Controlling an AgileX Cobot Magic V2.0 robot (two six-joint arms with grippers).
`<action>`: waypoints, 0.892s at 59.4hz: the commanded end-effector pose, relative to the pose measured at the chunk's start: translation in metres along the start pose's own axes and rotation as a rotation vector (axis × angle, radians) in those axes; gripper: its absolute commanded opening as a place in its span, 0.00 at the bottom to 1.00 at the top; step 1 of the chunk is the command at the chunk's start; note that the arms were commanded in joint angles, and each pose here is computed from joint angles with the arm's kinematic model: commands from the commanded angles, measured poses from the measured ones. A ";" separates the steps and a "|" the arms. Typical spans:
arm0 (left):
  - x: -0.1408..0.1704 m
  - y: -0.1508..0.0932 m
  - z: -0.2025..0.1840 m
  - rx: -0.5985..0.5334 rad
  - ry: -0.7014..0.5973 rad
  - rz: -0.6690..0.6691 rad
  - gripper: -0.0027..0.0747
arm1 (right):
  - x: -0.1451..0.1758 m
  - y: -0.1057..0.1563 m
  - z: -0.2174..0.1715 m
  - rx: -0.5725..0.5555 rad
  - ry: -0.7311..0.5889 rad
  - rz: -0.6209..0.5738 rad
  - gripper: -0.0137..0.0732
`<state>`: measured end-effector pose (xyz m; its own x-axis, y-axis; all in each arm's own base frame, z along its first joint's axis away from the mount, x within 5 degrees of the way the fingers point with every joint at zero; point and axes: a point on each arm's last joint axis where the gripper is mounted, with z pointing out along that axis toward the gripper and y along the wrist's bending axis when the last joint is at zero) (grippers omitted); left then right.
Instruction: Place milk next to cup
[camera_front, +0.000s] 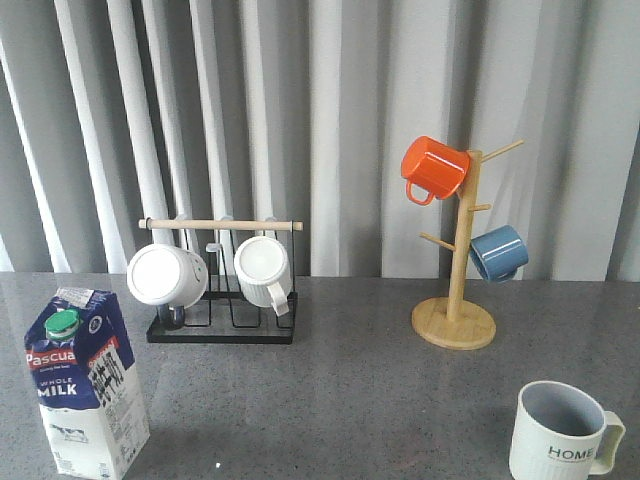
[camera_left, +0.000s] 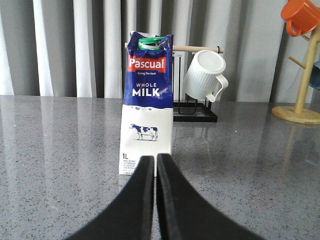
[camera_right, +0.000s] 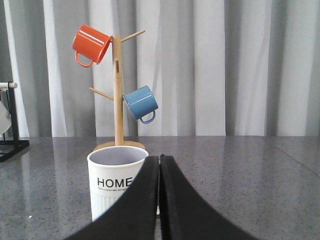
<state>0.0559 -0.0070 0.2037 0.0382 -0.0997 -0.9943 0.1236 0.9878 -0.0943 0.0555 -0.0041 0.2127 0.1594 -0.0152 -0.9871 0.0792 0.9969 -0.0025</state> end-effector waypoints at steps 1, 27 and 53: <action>-0.014 0.000 -0.002 -0.010 -0.104 -0.011 0.03 | -0.004 0.000 -0.001 -0.001 -0.073 -0.003 0.15; -0.014 0.000 -0.002 -0.010 -0.104 -0.011 0.03 | -0.004 0.000 -0.001 -0.001 -0.072 -0.009 0.15; -0.014 0.000 -0.002 -0.010 -0.104 -0.011 0.03 | -0.004 0.000 -0.001 -0.001 -0.072 -0.010 0.15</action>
<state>0.0559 -0.0070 0.2037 0.0382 -0.0997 -0.9943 0.1236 0.9878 -0.0943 0.0555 -0.0041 0.2127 0.1594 -0.0153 -0.9871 0.0795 0.9968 -0.0026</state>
